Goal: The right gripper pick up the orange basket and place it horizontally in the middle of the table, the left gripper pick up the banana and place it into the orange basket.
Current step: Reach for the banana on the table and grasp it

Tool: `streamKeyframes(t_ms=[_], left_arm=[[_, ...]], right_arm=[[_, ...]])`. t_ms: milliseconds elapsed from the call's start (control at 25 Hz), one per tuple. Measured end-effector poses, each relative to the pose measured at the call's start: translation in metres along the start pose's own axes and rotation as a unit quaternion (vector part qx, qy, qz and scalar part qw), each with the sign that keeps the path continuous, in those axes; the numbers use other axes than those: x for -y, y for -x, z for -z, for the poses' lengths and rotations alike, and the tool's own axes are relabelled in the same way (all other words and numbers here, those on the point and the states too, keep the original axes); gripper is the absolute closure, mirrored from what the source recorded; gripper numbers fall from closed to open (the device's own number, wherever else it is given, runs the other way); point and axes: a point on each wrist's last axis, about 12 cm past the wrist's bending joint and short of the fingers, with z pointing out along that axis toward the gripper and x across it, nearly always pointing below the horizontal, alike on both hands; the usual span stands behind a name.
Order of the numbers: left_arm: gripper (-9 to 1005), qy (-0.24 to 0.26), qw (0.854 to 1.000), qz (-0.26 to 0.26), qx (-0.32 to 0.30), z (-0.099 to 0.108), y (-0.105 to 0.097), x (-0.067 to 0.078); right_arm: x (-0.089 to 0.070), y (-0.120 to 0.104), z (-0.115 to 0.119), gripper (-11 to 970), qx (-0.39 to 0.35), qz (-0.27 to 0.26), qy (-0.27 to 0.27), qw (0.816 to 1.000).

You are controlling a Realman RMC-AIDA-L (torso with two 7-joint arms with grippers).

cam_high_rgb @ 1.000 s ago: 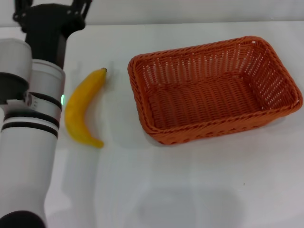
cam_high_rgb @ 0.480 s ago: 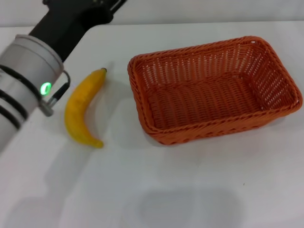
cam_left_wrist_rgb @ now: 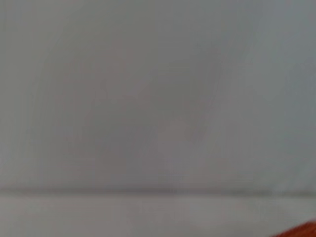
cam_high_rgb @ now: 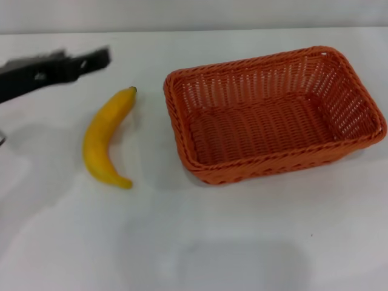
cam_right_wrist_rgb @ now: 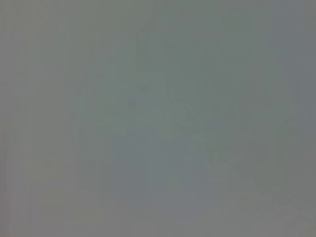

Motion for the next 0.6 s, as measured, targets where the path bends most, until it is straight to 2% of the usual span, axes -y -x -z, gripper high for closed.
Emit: streamKeyframes(t_ms=[200,320,600], left_arm=[[112,0.077,0.995,0.013,-0.061,0.004,0.000,-0.029],[113,0.100,0.991,0.031,-0.084,0.000,0.002,-0.041],[115,0.134,0.982,0.048,-0.122,-0.018,0.006,-0.057]], right_arm=[[-0.005,-0.001,-0.008,179,-0.007,0.001,0.007,1.000],[-0.005,-0.003,-0.006,179,-0.009,0.000,0.006,1.000],[-0.007,-0.006,-0.002,179,-0.013,-0.011,0.007,1.000]])
